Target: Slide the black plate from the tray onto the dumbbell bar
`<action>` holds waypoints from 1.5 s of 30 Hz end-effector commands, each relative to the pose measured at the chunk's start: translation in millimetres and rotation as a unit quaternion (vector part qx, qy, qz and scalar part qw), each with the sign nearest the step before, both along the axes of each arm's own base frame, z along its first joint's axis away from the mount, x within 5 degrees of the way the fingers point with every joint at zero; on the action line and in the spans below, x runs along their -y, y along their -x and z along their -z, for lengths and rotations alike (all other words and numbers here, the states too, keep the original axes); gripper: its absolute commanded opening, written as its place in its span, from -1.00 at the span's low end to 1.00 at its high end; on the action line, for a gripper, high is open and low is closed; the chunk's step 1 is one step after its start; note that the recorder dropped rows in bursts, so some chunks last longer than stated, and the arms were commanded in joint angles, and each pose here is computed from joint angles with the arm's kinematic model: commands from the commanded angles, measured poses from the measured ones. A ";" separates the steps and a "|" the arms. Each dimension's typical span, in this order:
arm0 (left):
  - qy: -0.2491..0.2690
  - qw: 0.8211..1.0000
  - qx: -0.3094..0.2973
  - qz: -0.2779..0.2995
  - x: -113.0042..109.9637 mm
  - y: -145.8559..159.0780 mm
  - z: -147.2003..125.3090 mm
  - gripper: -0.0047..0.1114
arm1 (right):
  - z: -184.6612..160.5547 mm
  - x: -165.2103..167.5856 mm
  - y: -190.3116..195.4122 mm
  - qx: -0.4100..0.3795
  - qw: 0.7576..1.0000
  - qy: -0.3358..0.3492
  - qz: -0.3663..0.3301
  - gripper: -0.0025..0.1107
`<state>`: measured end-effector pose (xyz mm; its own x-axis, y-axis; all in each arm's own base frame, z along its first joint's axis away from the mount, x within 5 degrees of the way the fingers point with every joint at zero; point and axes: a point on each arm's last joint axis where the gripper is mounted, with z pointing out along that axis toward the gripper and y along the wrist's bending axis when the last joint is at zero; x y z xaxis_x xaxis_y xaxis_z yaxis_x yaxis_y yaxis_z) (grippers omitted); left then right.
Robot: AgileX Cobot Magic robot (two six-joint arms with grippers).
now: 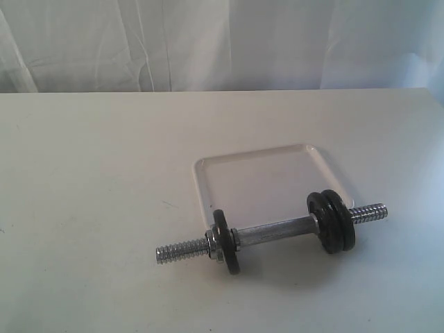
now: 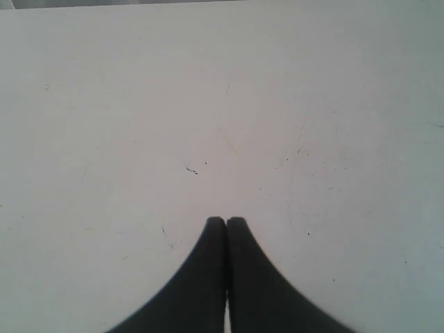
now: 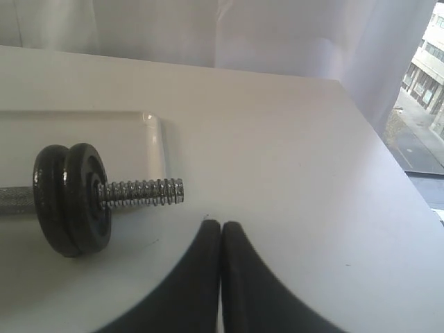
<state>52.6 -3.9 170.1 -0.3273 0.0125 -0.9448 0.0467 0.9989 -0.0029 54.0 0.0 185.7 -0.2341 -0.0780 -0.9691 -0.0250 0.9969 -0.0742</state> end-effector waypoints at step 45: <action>0.004 1.000 0.003 0.025 2.9 0.2 0.8 -0.92 | 1.4 -1.7 0.0 0.002 0.999 -0.032 -0.001 -0.96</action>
<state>52.4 -5.9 170.1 -0.3266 0.0249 -0.9448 0.0845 0.9964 -0.0029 54.0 2.1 185.6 -0.2364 -0.0124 -0.9716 -0.0312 0.9995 -0.0051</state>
